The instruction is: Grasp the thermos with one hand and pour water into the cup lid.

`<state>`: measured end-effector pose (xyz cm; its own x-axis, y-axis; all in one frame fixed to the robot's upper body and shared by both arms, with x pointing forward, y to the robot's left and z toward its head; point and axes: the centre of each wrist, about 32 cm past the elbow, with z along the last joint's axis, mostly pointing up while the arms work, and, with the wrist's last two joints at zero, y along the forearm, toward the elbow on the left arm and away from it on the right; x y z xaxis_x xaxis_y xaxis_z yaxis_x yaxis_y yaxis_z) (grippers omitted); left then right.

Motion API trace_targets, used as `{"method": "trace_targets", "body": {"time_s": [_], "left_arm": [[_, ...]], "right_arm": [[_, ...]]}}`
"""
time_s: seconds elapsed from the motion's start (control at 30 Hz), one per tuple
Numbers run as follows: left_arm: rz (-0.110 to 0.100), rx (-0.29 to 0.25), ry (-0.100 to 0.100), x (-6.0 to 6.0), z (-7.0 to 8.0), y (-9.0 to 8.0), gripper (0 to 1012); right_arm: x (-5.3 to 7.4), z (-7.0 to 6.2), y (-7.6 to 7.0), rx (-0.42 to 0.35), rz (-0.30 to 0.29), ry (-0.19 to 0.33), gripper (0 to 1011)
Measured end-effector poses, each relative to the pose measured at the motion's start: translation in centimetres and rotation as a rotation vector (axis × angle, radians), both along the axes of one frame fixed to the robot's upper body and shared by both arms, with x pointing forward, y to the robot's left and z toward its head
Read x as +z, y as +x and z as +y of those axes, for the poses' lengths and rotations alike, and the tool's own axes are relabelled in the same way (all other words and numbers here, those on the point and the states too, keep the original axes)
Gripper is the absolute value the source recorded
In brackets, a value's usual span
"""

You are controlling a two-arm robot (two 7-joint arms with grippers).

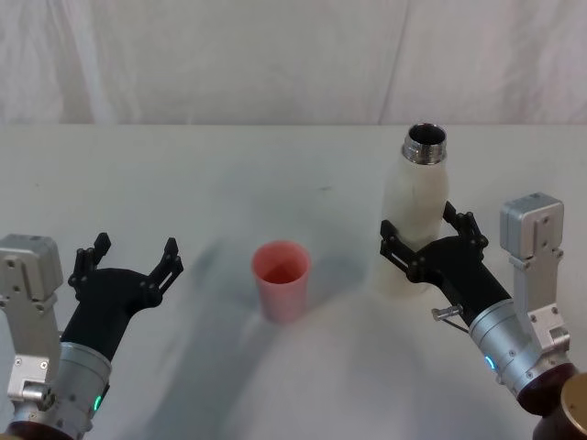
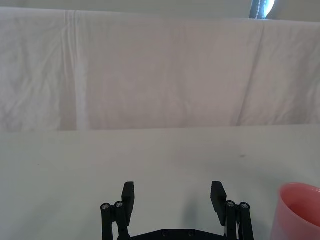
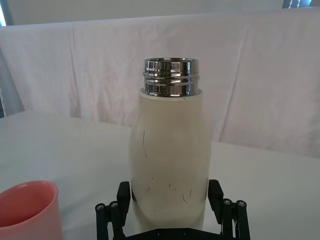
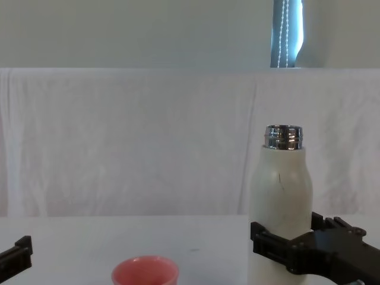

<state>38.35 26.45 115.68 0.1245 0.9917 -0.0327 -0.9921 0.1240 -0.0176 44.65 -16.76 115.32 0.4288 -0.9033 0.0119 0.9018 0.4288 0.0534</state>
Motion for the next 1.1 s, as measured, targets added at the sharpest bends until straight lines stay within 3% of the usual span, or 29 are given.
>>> {"method": "trace_targets", "body": {"time_s": [0.87, 1.1], "left_arm": [[0.0, 0.0, 0.0, 0.0, 0.0, 0.0, 1001], [0.0, 0.0, 0.0, 0.0, 0.0, 0.0, 1001]], "right_arm": [[-0.4, 0.8, 1.5, 0.015, 0.012, 0.025, 1000], [-0.3, 1.0, 1.6, 0.006, 0.015, 0.024, 959]]}}
